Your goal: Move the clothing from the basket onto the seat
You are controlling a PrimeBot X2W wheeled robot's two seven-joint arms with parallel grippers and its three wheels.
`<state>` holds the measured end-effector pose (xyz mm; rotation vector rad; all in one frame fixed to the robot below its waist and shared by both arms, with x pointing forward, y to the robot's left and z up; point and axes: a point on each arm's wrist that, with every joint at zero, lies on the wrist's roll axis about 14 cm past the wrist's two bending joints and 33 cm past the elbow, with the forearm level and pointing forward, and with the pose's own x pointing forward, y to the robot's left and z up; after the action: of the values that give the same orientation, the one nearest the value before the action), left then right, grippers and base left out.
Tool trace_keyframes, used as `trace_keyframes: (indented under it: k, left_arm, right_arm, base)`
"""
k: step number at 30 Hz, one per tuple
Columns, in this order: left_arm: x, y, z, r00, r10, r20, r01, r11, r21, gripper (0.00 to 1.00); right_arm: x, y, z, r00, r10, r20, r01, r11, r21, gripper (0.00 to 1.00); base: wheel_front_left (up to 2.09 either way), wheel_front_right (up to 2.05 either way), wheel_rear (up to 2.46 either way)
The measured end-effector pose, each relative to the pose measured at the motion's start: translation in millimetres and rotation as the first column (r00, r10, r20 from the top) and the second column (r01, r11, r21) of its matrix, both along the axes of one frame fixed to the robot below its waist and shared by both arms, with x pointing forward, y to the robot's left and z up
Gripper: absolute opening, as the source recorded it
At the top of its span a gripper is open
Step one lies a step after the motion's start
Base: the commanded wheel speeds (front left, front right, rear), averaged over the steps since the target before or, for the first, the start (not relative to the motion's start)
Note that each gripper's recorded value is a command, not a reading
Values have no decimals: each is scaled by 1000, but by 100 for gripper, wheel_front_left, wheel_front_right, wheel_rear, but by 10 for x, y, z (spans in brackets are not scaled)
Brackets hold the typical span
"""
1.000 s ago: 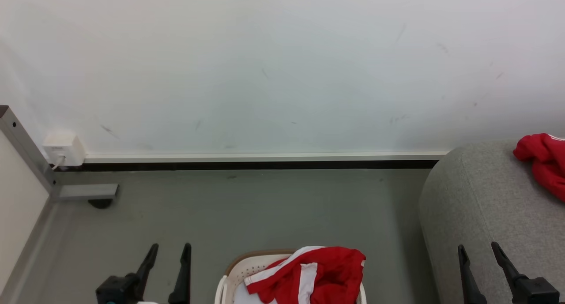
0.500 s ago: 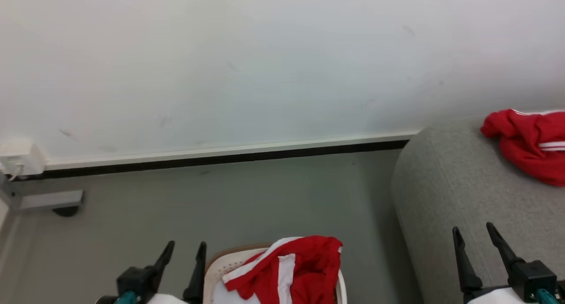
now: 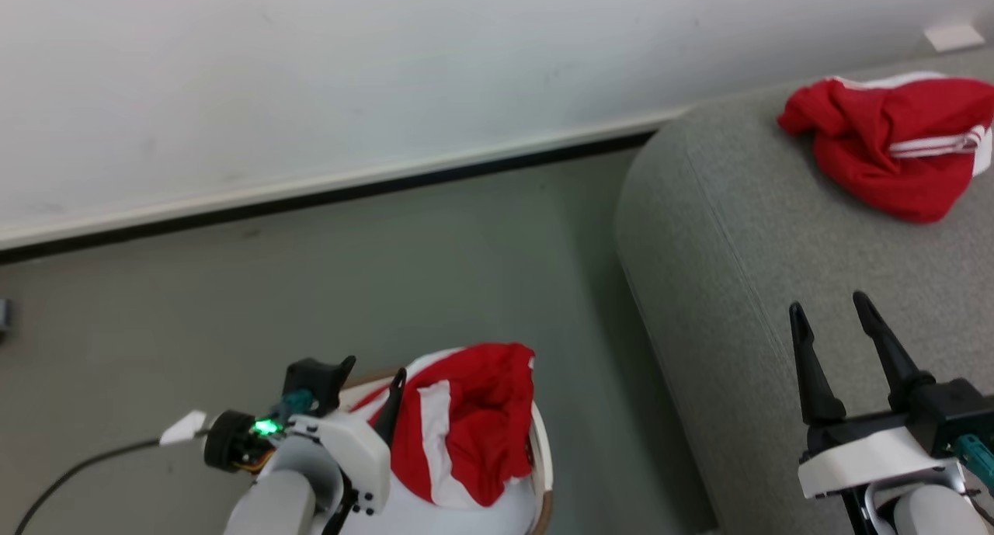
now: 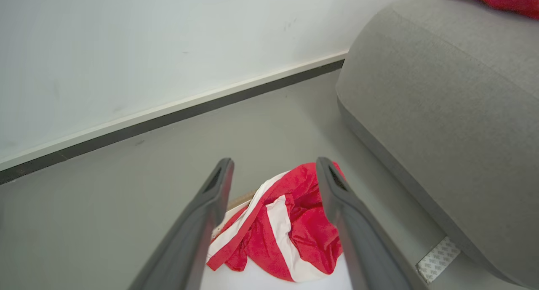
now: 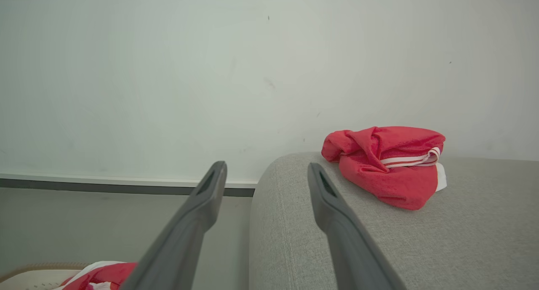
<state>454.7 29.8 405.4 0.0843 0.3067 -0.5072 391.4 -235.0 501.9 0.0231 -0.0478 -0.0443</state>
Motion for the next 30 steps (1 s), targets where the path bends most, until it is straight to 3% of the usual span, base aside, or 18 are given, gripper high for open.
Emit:
trace_keyframes:
  k: [7,13,30]
  left_arm:
    - [153,-184,-696,975,-61,-212,95,984,152,100]
    - [229,-196,-1253,936,-33,-349,123,963,238,100]
    - [609,-190,-2061,921,52,-385,76,948,309,100]
  right_arm:
    - [227,-57,-30,1000,-17,-1,17,1000,0,100]
    - [370,-123,-212,998,-43,-38,44,999,4,100]
    - [659,-201,-819,985,-68,-158,69,998,5,100]
  base:
    - [0,0,0]
    - [0,0,0]
    - [0,0,0]
